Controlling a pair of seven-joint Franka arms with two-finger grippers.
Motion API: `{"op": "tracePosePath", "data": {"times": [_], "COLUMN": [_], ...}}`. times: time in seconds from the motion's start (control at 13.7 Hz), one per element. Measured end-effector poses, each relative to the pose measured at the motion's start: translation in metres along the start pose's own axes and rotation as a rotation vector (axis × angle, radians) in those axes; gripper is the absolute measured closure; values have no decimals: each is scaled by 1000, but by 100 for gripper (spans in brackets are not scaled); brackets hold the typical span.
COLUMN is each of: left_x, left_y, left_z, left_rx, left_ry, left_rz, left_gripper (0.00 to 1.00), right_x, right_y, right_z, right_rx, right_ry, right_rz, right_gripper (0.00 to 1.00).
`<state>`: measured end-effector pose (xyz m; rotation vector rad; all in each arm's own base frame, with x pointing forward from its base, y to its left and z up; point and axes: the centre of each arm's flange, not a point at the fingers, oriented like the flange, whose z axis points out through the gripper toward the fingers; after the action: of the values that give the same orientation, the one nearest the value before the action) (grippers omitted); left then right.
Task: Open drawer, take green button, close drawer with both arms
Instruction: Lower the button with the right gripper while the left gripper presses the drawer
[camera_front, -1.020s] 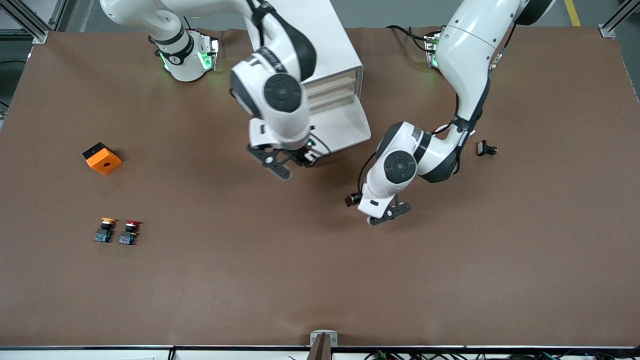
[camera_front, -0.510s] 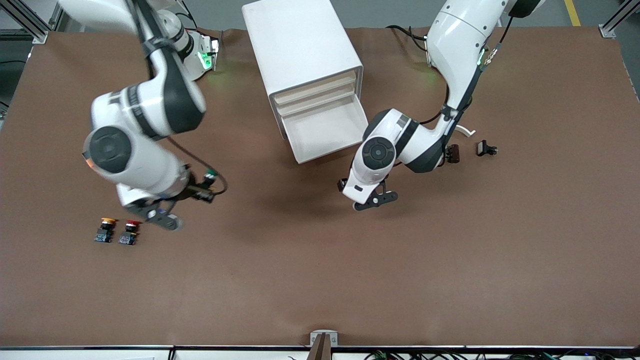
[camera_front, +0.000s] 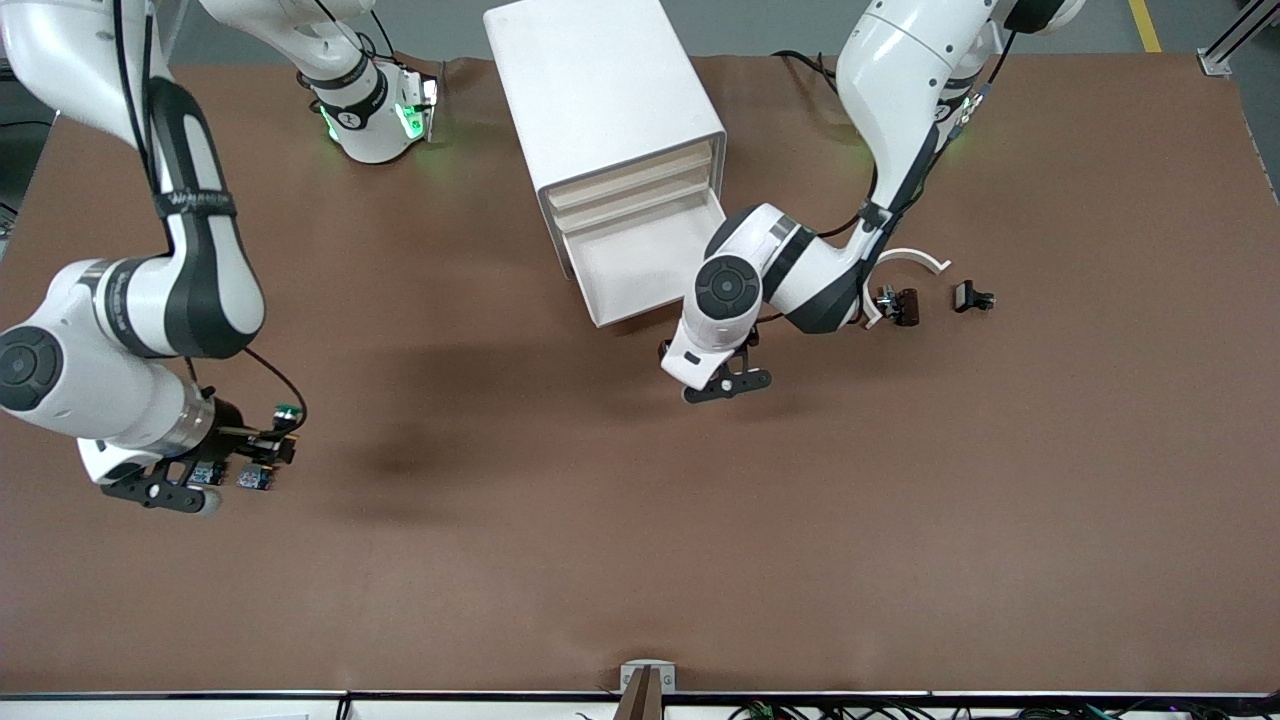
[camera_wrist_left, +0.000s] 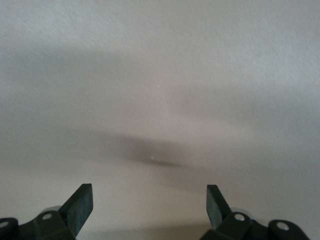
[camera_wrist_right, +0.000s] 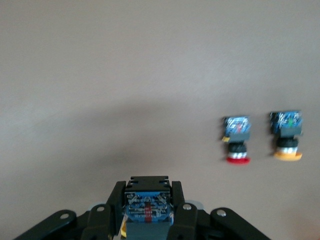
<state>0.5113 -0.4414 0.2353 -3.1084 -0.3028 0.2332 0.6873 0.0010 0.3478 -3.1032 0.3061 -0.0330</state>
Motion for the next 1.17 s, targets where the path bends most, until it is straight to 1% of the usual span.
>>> {"op": "tracePosePath", "data": {"times": [0.15,0.29,0.51,0.58,0.87,1.17], "left_x": [-14,-30,-48,-55,-80,-102], "left_y": [10,21,28,30,42,54], "left_z": [1,2,10,14,19,18], "left_rx": [-6,-13,-3,1,-1,-12], "left_ry": [-13,-26,-46,-55,-80,-97], "left_rz": [25,54,80,89,129,167], "left_gripper": [0,0,0,0,0,0], "right_x": [9,12,8,6,1,-1], "right_y": [6,4,4,6,10,12], "right_z": [34,68,107,117,137,147], "right_rx": [-10,-14,-16,-18,-23,-28], "right_ry": [25,38,59,59,58,45], "right_rz": [-4,-10,-13,-12,-8,-11], "right_gripper": [59,59,59,59,59,59]}}
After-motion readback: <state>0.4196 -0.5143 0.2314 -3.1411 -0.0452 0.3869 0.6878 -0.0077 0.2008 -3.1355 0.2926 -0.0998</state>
